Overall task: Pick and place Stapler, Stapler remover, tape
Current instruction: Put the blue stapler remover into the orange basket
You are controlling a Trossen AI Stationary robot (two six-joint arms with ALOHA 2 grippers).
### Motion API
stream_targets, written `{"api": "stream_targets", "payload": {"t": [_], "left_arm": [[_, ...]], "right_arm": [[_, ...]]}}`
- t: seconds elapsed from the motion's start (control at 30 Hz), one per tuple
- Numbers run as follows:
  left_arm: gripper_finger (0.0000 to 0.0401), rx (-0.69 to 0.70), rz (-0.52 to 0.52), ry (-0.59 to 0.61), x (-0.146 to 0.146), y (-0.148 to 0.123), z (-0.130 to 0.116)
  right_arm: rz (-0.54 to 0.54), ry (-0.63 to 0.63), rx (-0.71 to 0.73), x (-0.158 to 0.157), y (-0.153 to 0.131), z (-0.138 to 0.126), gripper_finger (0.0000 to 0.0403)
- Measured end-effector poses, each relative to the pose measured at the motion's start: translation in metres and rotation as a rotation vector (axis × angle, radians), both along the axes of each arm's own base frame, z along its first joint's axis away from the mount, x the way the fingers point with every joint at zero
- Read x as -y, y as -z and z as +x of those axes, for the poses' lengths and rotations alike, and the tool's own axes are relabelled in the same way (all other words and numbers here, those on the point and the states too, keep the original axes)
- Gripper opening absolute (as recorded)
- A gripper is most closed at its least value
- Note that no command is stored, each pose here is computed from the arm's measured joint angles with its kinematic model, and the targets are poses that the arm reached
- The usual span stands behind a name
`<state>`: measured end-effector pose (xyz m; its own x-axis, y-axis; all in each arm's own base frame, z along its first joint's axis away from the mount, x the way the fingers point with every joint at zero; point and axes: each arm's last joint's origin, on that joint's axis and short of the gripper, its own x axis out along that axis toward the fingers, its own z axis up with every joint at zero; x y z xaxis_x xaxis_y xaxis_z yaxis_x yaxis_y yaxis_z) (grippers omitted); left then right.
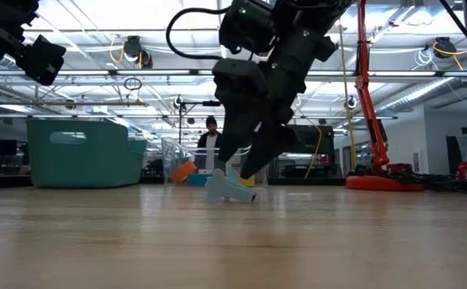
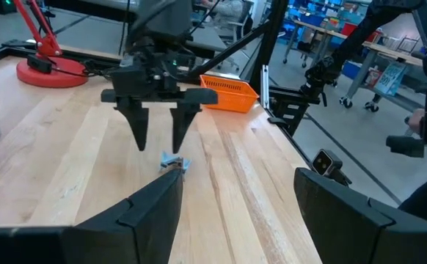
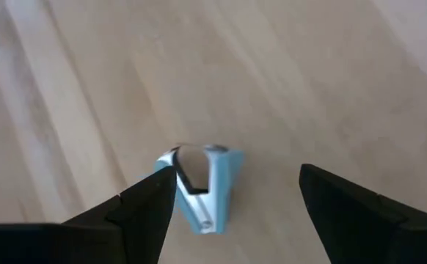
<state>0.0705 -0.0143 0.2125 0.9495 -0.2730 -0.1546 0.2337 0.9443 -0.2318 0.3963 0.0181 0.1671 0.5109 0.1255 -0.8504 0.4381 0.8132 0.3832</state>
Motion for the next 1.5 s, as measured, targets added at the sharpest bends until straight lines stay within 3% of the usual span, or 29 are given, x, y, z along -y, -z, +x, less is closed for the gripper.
{"api": "stream_targets", "payload": {"t": [0.27, 0.6, 0.97, 1.5], "left_arm": [[0.0267, 0.001, 0.001, -0.001, 0.0, 0.0, 0.0], [0.0267, 0.002, 0.003, -0.001, 0.0, 0.0, 0.0], [0.0267, 0.001, 0.002, -0.002, 0.0, 0.0, 0.0], [0.0267, 0.001, 0.004, -0.001, 0.0, 0.0, 0.0]], "right_arm": [[-0.014, -0.022, 0.0, -0.001, 0.001, 0.0, 0.0283], [-0.012, -0.023, -0.067, -0.006, 0.029, 0.005, 0.0283], [-0.126, -0.032, -0.04, -0.004, 0.03, 0.007, 0.0283], [-0.153, -0.032, -0.031, -0.006, 0.031, 0.008, 0.0281]]}}
